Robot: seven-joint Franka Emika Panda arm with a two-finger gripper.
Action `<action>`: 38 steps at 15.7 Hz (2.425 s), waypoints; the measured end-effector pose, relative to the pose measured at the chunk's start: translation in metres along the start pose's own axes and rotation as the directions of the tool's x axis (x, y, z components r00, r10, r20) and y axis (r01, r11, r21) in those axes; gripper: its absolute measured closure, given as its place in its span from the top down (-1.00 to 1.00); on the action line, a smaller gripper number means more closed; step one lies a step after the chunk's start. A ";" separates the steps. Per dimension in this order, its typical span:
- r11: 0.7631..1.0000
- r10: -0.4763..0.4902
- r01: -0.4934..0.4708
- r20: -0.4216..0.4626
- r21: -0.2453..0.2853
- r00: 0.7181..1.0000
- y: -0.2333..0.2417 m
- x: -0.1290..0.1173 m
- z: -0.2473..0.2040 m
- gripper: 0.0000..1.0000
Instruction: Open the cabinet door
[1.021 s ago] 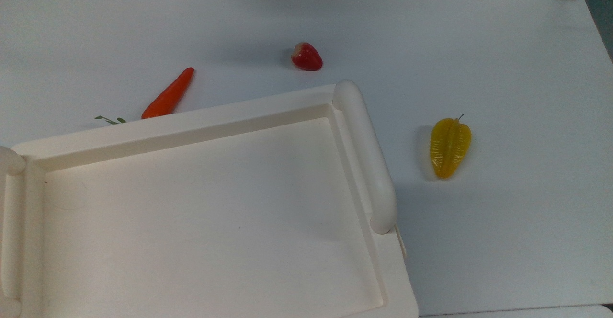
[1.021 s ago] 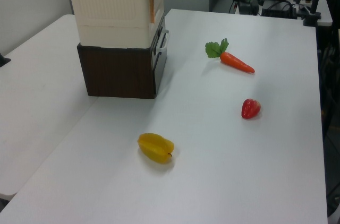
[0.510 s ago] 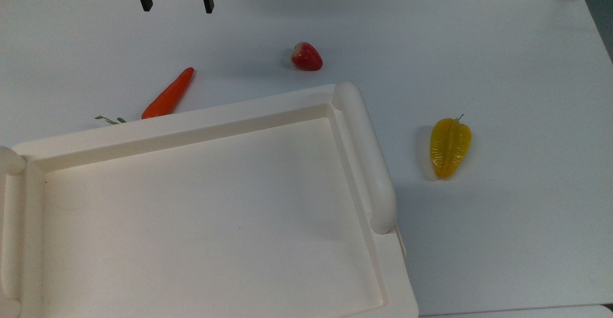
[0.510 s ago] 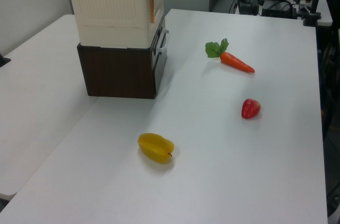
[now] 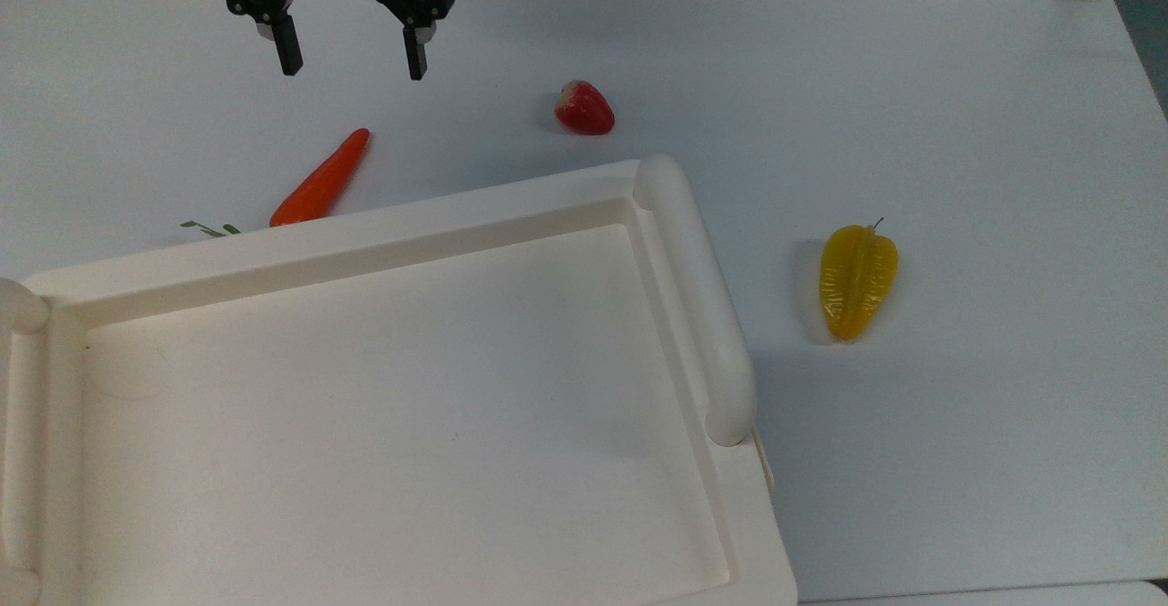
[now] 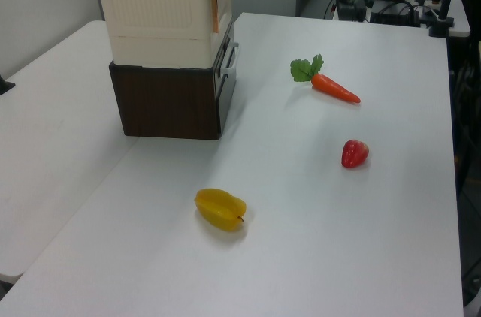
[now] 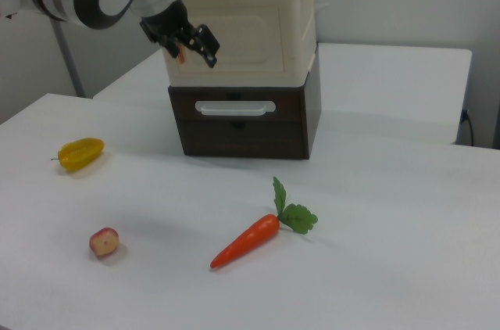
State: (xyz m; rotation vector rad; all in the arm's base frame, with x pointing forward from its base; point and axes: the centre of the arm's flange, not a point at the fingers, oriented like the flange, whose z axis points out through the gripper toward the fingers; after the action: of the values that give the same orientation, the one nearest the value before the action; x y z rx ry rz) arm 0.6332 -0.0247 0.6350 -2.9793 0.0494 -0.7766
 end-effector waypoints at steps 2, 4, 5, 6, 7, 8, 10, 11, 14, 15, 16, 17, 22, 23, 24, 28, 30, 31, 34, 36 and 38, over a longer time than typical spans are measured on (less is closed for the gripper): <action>1.000 -0.014 0.014 -0.041 0.005 0.999 -0.010 0.005 0.001 1.00; 0.999 -0.033 0.034 -0.082 0.012 0.996 -0.025 0.009 0.006 1.00; 0.999 -0.043 0.045 -0.095 0.017 0.995 -0.033 0.011 0.009 1.00; 0.998 -0.051 0.054 -0.107 0.024 0.993 -0.042 0.012 0.013 1.00; 0.998 -0.057 0.061 -0.121 0.034 0.991 -0.051 0.014 0.017 1.00; 0.997 -0.063 0.069 -0.133 0.041 0.989 -0.059 0.015 0.020 1.00; 0.994 -0.080 0.090 -0.162 0.056 0.984 -0.079 0.018 0.027 1.00; 0.993 -0.086 0.099 -0.176 0.065 0.981 -0.091 0.019 0.031 1.00; 0.991 -0.088 0.106 -0.197 0.084 0.976 -0.119 0.019 0.048 1.00; 0.990 -0.089 0.108 -0.203 0.086 0.975 -0.123 0.020 0.053 1.00; 0.990 -0.090 0.110 -0.211 0.085 0.973 -0.125 0.022 0.057 1.00; 0.990 -0.090 0.110 -0.222 0.083 0.971 -0.126 0.026 0.061 1.00; 0.988 -0.103 0.130 -0.271 0.084 0.957 -0.140 0.034 0.067 0.81; 0.987 -0.106 0.134 -0.276 0.085 0.955 -0.143 0.034 0.071 0.64; 0.987 -0.107 0.136 -0.278 0.084 0.955 -0.145 0.033 0.075 0.62; 0.987 -0.113 0.140 -0.278 0.078 0.954 -0.146 0.032 0.087 0.40; 0.986 -0.122 0.148 -0.279 0.074 0.953 -0.149 0.032 0.087 0.01; 0.987 -0.124 0.148 -0.279 0.067 0.952 -0.146 0.032 0.087 -0.21; 0.987 -0.125 0.148 -0.279 0.060 0.952 -0.143 0.033 0.087 -0.42; 0.988 -0.128 0.148 -0.280 0.052 0.952 -0.139 0.034 0.087 -0.73; 0.987 -0.129 0.149 -0.280 0.051 0.951 -0.139 0.034 0.087 -0.73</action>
State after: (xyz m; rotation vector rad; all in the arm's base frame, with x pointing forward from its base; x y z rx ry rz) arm 0.7074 0.1171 0.5852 -2.8083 -0.1744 -1.1800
